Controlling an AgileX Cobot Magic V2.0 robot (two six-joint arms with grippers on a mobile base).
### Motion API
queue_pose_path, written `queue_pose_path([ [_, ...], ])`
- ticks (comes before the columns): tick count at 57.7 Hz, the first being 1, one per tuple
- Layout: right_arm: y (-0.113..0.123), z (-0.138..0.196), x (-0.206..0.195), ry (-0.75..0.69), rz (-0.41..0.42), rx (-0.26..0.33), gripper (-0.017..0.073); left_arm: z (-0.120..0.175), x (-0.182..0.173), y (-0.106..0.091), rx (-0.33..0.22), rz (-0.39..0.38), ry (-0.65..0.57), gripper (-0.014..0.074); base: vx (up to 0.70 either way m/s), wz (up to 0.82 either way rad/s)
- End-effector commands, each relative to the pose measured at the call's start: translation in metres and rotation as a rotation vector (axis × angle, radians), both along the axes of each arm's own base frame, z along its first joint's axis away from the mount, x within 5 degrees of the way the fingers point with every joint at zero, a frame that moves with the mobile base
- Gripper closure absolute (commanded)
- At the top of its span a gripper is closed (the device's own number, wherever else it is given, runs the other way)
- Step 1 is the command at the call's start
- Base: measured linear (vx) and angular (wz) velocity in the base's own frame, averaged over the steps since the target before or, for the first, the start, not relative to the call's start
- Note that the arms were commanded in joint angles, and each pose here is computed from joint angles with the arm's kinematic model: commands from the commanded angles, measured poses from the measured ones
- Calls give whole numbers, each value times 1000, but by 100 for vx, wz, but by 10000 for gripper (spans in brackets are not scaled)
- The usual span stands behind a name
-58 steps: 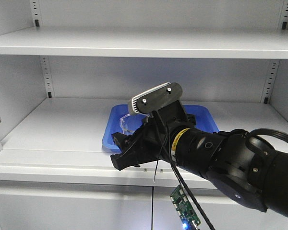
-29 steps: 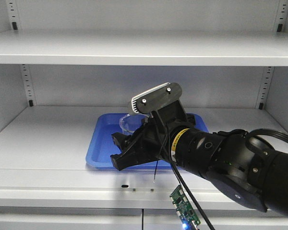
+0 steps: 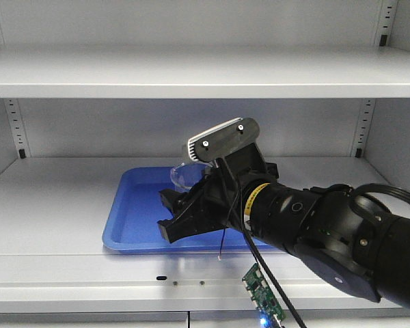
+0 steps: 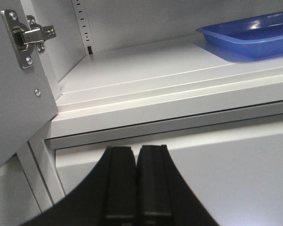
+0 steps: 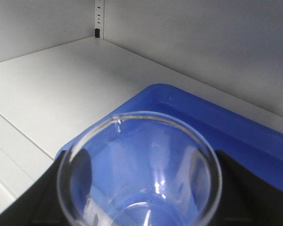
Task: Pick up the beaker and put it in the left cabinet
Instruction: 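Extend the right gripper into the cabinet over the blue tray, then lower the beaker onto the blue tray with the right gripper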
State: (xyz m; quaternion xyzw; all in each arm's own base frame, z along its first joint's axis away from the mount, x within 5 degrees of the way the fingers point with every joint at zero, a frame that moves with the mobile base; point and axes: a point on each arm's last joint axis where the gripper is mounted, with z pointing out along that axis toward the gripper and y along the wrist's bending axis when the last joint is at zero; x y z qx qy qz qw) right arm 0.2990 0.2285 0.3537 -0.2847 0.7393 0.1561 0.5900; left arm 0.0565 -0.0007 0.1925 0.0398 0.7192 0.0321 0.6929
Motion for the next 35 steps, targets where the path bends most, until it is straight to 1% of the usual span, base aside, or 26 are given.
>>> queue_pose_path([
  [1, -2, 33, -7, -116, 39, 84, 405, 14, -2, 0, -8, -1, -111, 600, 0, 0],
  [5, -2, 32, -6, -114, 39, 83, 405, 14, -2, 0, -8, -1, -111, 600, 0, 0],
  [9, 0, 26, -3, -107, 39, 64, 405, 14, -2, 0, -8, -1, -111, 600, 0, 0],
  [11, 0, 21, 1, -114, 40, 45, 405, 14, -2, 0, -8, -1, -111, 600, 0, 0],
  [17, 2, 8, 15, -120, 50, 39, 405, 14, -2, 0, -8, -1, -111, 600, 0, 0],
  [19, 3, 3, 20, -128, 58, 42, 404, 14, -2, 0, -8, -1, -111, 600, 0, 0],
  [26, 1, -11, 38, -150, 73, 82, 403, 14, -2, 0, -8, -1, -111, 600, 0, 0],
  [31, -4, -22, 51, -131, 50, 103, 403, 14, -2, 0, -8, -1, -111, 600, 0, 0],
  [35, -8, -28, 63, -116, 21, 110, 403, 14, -2, 0, -8, -1, -111, 600, 0, 0],
])
